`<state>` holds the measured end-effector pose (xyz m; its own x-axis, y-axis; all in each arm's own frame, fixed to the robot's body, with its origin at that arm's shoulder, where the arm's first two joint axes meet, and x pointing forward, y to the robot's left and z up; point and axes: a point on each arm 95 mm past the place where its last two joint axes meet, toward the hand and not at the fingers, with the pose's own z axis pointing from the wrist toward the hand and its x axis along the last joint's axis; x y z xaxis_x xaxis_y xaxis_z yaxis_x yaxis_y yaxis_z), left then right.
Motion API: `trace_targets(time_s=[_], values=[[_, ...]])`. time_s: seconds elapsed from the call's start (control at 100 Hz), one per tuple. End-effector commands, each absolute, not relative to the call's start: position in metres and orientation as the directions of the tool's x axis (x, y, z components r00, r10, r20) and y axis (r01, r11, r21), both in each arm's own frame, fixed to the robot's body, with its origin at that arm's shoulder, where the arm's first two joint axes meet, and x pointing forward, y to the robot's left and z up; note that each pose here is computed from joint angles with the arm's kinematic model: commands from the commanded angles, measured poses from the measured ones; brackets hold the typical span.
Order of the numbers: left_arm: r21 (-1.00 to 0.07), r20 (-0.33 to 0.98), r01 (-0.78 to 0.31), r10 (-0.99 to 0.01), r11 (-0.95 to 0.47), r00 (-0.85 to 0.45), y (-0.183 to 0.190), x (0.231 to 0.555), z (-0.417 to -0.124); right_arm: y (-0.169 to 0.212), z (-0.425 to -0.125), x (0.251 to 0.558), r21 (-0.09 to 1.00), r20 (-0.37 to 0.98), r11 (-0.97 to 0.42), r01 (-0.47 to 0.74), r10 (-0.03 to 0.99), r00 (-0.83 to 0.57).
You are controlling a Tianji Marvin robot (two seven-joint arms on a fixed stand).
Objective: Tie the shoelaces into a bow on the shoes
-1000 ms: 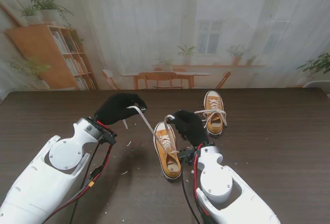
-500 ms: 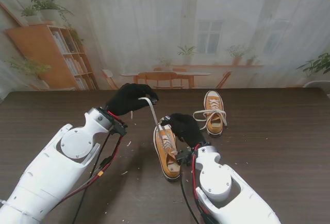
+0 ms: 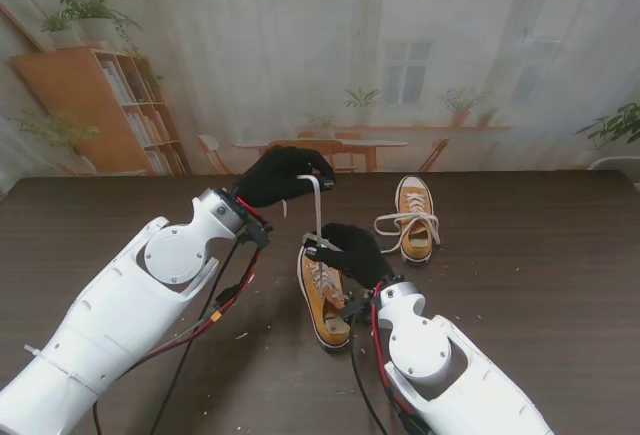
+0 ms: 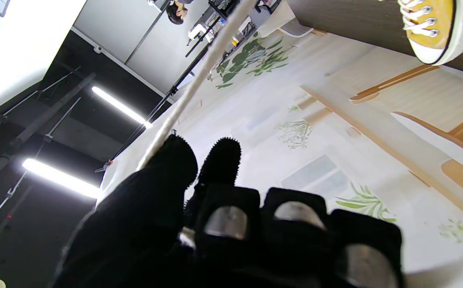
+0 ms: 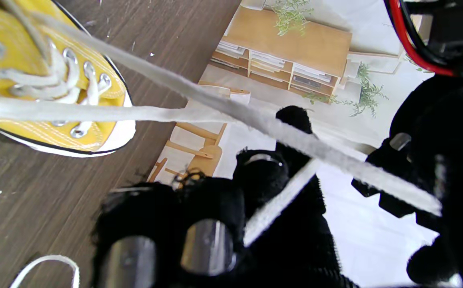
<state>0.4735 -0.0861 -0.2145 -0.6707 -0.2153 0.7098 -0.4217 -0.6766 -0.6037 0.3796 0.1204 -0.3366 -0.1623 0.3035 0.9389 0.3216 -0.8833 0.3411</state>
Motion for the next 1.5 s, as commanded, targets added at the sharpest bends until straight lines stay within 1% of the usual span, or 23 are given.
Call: trace_targets(time_s=[0.0, 0.3, 0.45, 0.59, 0.72, 0.79, 0.96, 1.09, 1.17, 1.3, 1.49], values=[[-0.609, 0.700, -0.428, -0.199, -0.668, -0.686, -0.095, 0.474, -0.208, 0.121, -0.337, 0.381, 0.347, 0.937, -0.877, 0.333, 0.308, -0.166], [-0.625, 0.700, -0.438, -0.215, -0.646, -0.681, -0.110, 0.495, -0.210, 0.126, -0.336, 0.384, 0.352, 0.935, -0.875, 0.332, 0.314, -0.161], [-0.664, 0.689, -0.435, -0.272, -0.608, -0.672, -0.114, 0.513, -0.218, 0.125, -0.335, 0.385, 0.339, 0.939, -0.881, 0.331, 0.297, -0.171], [-0.682, 0.700, -0.466, -0.317, -0.563, -0.640, -0.114, 0.529, -0.229, 0.123, -0.335, 0.385, 0.335, 0.940, -0.878, 0.342, 0.287, -0.185], [-0.712, 0.692, -0.498, -0.379, -0.495, -0.614, -0.109, 0.540, -0.239, 0.120, -0.334, 0.385, 0.328, 0.942, -0.879, 0.346, 0.278, -0.186], [-0.741, 0.668, -0.498, -0.424, -0.450, -0.611, -0.105, 0.544, -0.244, 0.119, -0.334, 0.385, 0.321, 0.945, -0.881, 0.347, 0.272, -0.182], [-0.816, 0.578, -0.459, -0.527, -0.351, -0.623, -0.089, 0.549, -0.253, 0.118, -0.336, 0.386, 0.290, 0.955, -0.896, 0.337, 0.249, -0.162], [-0.870, 0.488, -0.416, -0.581, -0.264, -0.652, -0.074, 0.551, -0.255, 0.119, -0.338, 0.386, 0.276, 0.959, -0.900, 0.336, 0.238, -0.150], [-0.908, 0.410, -0.373, -0.595, -0.193, -0.691, -0.065, 0.552, -0.254, 0.119, -0.338, 0.387, 0.269, 0.962, -0.901, 0.340, 0.232, -0.147], [-0.946, 0.300, -0.315, -0.586, -0.080, -0.753, -0.051, 0.552, -0.252, 0.119, -0.337, 0.388, 0.264, 0.963, -0.901, 0.344, 0.228, -0.143], [-0.938, 0.303, -0.344, -0.586, -0.043, -0.752, -0.036, 0.550, -0.253, 0.119, -0.335, 0.389, 0.245, 0.969, -0.909, 0.338, 0.214, -0.126]])
